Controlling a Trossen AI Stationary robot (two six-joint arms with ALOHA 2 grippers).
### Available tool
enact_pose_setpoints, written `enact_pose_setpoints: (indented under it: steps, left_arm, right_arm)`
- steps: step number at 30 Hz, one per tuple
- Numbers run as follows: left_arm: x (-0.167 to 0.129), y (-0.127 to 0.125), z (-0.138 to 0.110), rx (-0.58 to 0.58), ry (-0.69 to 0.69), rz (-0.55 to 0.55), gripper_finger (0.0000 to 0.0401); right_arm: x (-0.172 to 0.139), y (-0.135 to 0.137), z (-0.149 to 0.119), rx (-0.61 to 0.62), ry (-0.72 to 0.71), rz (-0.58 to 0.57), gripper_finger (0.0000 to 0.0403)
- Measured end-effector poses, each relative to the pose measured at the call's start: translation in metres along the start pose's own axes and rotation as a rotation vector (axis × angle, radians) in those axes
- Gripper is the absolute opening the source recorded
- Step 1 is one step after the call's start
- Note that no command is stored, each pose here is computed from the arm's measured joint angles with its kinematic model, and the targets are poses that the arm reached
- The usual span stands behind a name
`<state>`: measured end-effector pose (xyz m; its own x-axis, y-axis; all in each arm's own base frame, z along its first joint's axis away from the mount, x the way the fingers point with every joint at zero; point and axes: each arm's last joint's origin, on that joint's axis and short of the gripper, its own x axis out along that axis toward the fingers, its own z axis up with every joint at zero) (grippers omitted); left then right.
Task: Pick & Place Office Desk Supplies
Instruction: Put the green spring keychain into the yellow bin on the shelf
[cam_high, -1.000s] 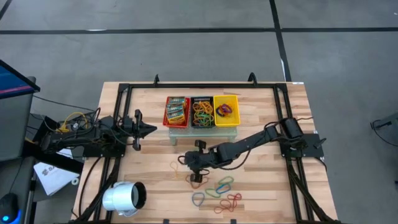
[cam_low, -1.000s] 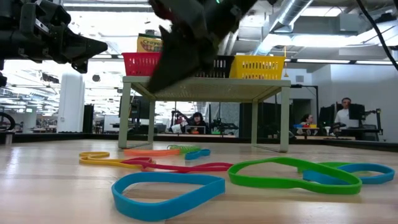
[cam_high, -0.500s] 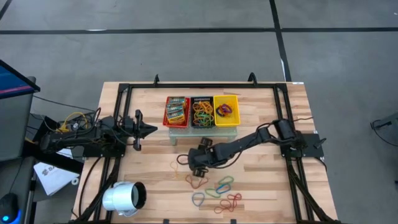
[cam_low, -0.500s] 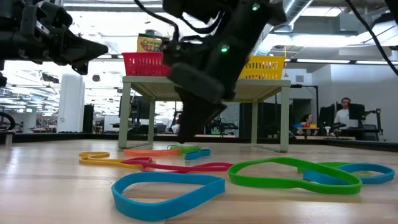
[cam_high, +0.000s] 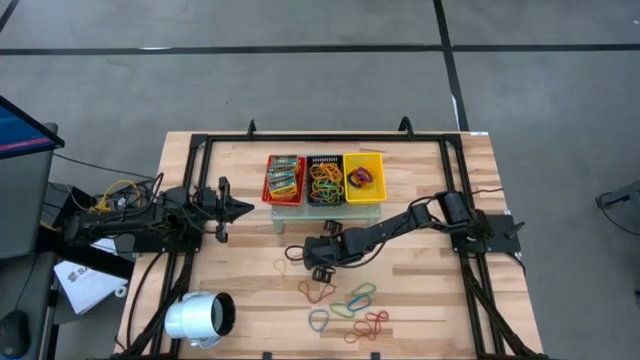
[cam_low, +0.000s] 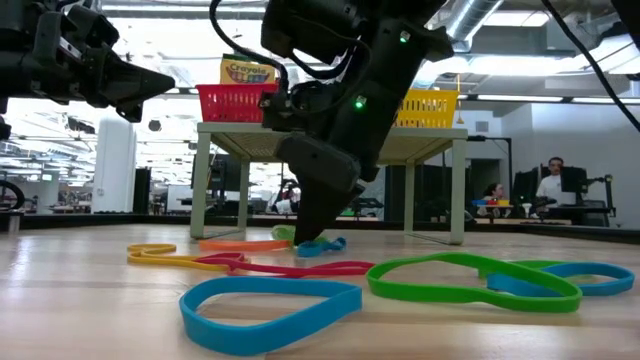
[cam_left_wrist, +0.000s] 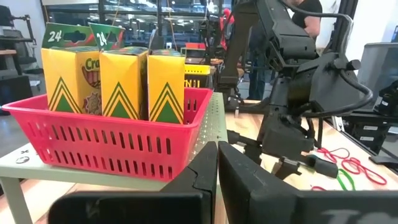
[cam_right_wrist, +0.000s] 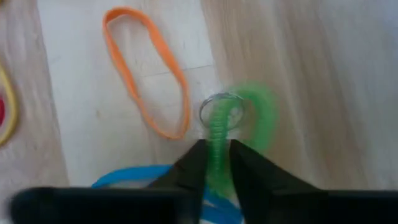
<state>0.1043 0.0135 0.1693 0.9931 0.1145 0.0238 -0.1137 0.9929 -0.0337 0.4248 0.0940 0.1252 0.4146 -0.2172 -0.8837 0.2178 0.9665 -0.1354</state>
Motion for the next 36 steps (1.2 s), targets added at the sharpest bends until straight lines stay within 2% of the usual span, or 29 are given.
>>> enact_pose_setpoints:
  steps: [2,3,13,18,23,30,36]
  left_arm:
    - [0.0,0.0,0.0,0.0,0.002,0.0,0.0008]
    - [0.0,0.0,0.0,0.0,0.001,0.0,0.0008]
    - [0.0,0.0,0.0,0.0,0.002,0.0,0.0008]
    - [0.0,0.0,0.0,0.0,0.001,0.0,0.0008]
    - [0.0,0.0,0.0,0.0,0.002,0.0,0.0008]
    - [0.0,0.0,0.0,0.0,0.002,0.0,0.0008]
    - [0.0,0.0,0.0,0.0,0.001,0.0,0.0008]
  right_arm:
    - [0.0,0.0,0.0,0.0,0.009,0.018,0.0026]
    - [0.0,0.0,0.0,-0.001,0.009,0.017,0.0016]
    - [-0.017,0.007,0.006,-0.001,-0.029,0.054,0.001]
    - [-0.046,0.018,0.016,-0.014,-0.106,0.094,0.0004]
    - [-0.097,0.023,0.024,-0.017,-0.23,0.124,0.0005]
    - [-0.178,0.003,0.027,-0.049,-0.421,-0.004,0.0005]
    - [-0.22,-0.044,0.02,0.018,-0.448,-0.251,0.0002]
